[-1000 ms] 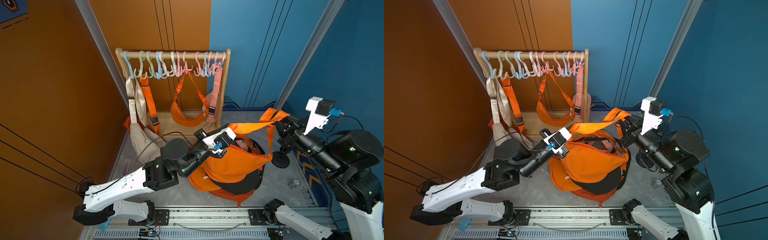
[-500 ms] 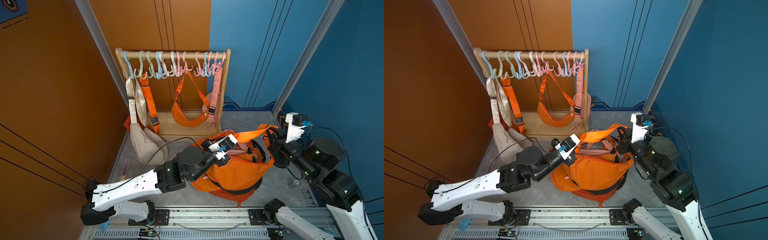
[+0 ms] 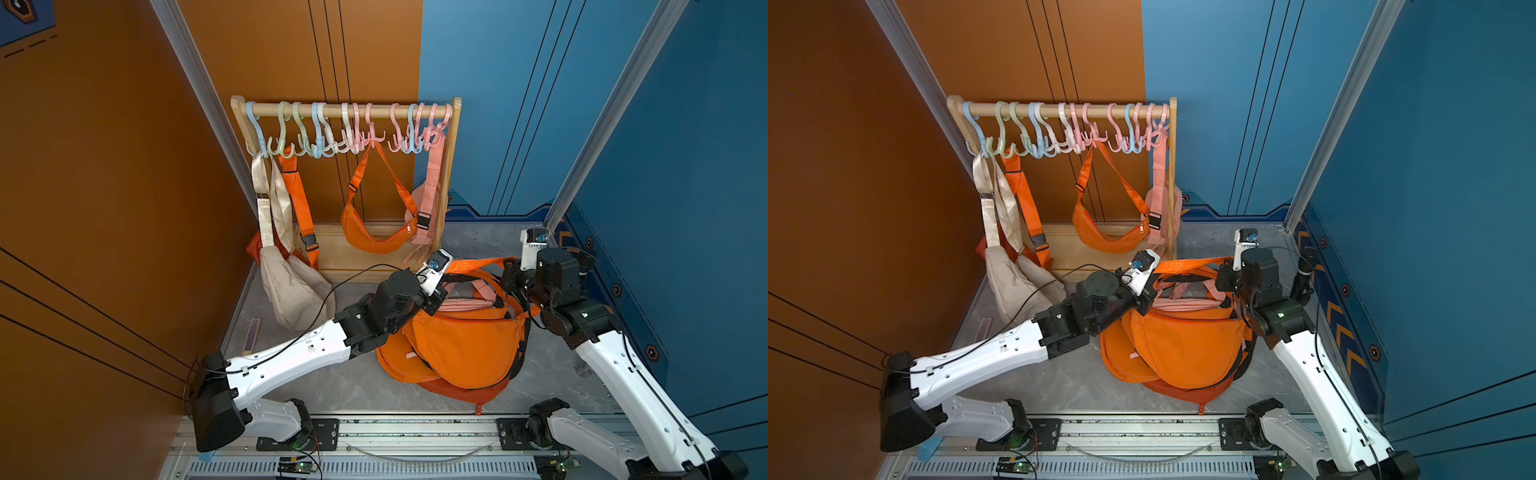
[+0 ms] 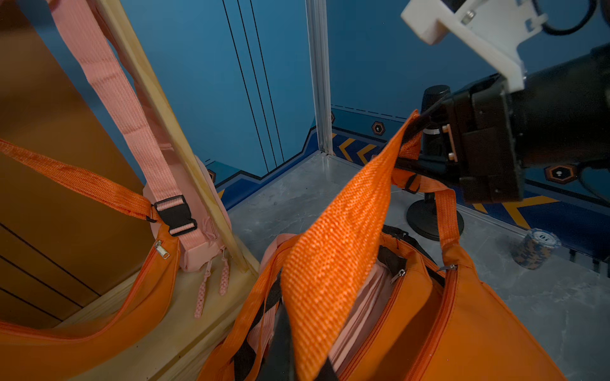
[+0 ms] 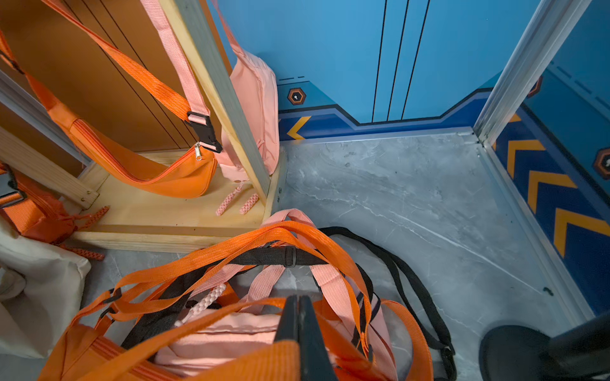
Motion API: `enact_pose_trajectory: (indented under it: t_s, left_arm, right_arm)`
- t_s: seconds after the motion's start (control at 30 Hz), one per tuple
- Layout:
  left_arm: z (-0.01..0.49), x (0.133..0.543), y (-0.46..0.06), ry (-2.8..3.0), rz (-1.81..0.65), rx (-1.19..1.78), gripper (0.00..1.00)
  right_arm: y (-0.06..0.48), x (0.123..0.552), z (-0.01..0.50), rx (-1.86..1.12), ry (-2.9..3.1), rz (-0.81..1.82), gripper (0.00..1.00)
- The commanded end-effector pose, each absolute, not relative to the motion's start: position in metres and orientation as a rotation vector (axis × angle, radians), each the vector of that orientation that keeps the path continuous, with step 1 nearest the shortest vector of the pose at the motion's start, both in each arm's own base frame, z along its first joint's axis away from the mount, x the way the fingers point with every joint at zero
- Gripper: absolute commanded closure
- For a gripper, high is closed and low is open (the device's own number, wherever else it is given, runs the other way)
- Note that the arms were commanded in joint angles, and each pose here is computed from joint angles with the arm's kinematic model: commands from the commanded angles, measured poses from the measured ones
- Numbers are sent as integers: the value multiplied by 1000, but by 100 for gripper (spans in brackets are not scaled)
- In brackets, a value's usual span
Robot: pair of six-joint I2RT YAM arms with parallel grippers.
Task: Take the bag off the hook
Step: Place the bag inside the bag.
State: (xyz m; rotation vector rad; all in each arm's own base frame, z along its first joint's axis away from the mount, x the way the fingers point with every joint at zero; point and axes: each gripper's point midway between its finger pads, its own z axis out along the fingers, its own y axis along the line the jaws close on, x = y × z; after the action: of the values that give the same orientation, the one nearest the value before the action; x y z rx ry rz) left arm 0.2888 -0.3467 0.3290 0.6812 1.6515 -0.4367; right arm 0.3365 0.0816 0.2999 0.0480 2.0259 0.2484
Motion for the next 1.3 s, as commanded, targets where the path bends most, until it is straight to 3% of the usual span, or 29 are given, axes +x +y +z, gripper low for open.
enact_pose_trajectory:
  t_s: [0.0,0.07,0.5,0.6,0.8,0.97,1.07,1.17,1.27]
  left_arm:
    - [311,308,-337,1713,-518,591,100]
    - [300,320,-330,1747,-525,555,100]
    - [235,367,-337,1905,-581,468,100]
    - [220,376,-337,1942,-586,443,100]
    - [195,387,-332,2001,-602,410,88]
    - [191,386,-325,2023,-634,374,62]
    - [195,382,-320,2020,-644,362,53]
    - [202,376,-317,2010,-666,357,48]
    - [200,365,-312,2022,-690,351,41]
  right_arm:
    - [81,358,300,123,1984,314,100]
    - [81,366,291,137,2002,322,96]
    - [78,423,229,241,2089,402,97]
    - [79,432,215,253,2115,416,91]
    - [81,445,193,272,2154,449,82]
    - [81,449,180,294,2175,507,65]
    - [79,449,178,308,2176,525,41]
    - [77,446,181,314,2168,529,10]
    - [76,441,188,312,2155,525,0]
